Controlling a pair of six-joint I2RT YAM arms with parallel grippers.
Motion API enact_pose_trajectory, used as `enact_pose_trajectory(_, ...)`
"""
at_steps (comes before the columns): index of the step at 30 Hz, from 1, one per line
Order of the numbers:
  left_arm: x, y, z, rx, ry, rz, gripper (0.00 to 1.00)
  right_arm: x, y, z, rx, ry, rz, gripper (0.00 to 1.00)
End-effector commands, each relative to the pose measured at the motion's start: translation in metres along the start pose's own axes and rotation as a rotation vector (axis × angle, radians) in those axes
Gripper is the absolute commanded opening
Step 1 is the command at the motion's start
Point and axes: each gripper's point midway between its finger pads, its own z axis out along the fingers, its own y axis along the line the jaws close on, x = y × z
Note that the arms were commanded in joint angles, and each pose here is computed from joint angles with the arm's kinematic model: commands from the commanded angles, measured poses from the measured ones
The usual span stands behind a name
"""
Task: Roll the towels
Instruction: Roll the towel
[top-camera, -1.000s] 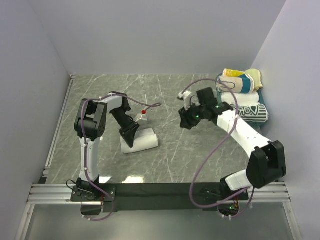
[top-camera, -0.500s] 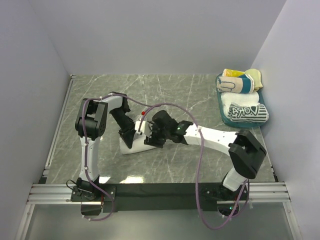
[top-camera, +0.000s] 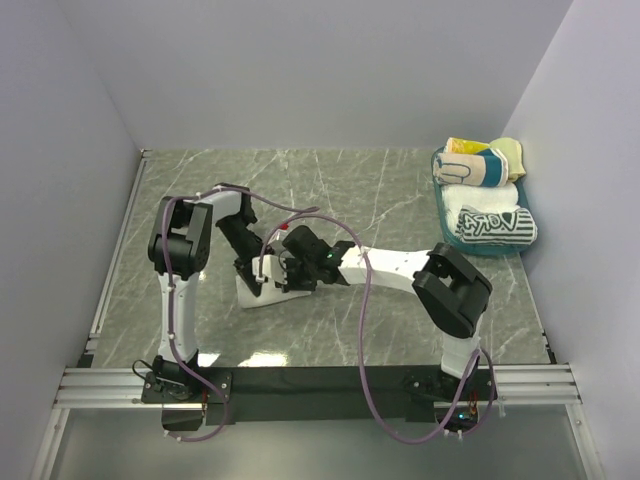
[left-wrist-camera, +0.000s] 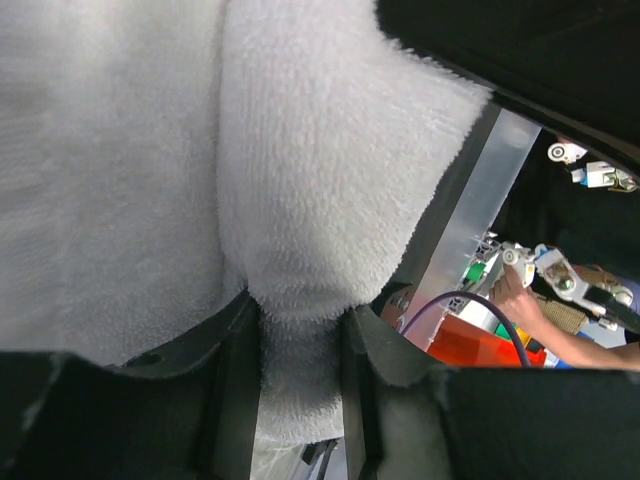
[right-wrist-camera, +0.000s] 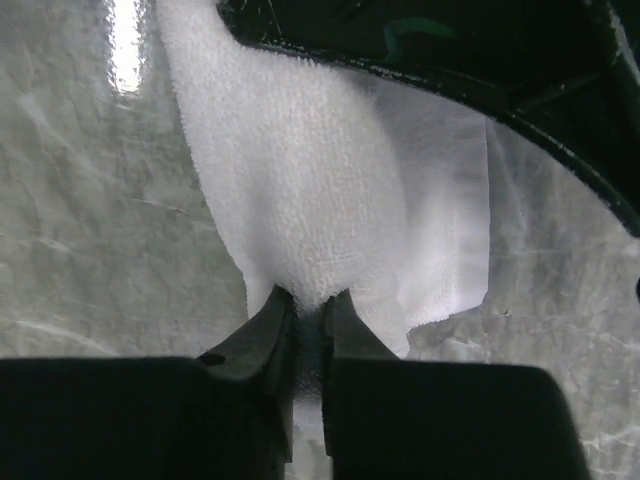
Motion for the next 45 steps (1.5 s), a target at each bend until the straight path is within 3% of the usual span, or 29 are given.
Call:
enact_pose_trajectory(1,-0.012,0.072,-0.010,-0.259,-0.010,0.195,0.34,0.016,0.031,0.012,-0.144,0.059,0.045,0.00)
enact_pose_trajectory(5,-0.024,0.074,-0.037,-0.310,-0.134,0.203,0.44,0.021,0.053,-0.002,-0.237,0.091,0.112,0.00)
enact_pose_trajectory(9,-0.040,0.070,-0.096,-0.364,-0.382,0.213,0.58,0.034,0.079,-0.010,-0.372,0.196,0.246,0.00)
enact_pose_trajectory(14,-0.042,0.057,-0.172,-0.490,-0.616,0.221,0.61,0.056,0.101,-0.011,-0.446,0.352,0.445,0.00)
enact_pose_trajectory(18,-0.013,0.053,-0.206,-0.583,-0.736,0.200,0.63,0.044,0.105,-0.004,-0.527,0.355,0.603,0.00)
enact_pose_trajectory(21,0.005,0.036,-0.206,-0.634,-0.733,0.227,0.63,0.041,0.106,0.001,-0.593,0.360,0.693,0.00)
enact_pose_trajectory(24,0.022,0.014,-0.194,-0.722,-0.673,0.357,0.66,0.043,0.104,0.005,-0.652,0.376,0.773,0.00)
enact_pose_trajectory(31,0.069,-0.022,-0.119,-0.793,-0.482,0.547,0.74,0.041,0.097,0.014,-0.832,0.390,0.969,0.00)
enact_pose_trajectory(38,0.050,-0.045,-0.067,-0.837,-0.362,0.840,0.83,0.054,0.086,0.037,-0.910,0.388,1.122,0.00)
enact_pose_trajectory(45,0.021,-0.045,-0.038,-0.834,-0.295,0.950,0.84,0.064,0.082,0.050,-0.890,0.395,1.157,0.00)
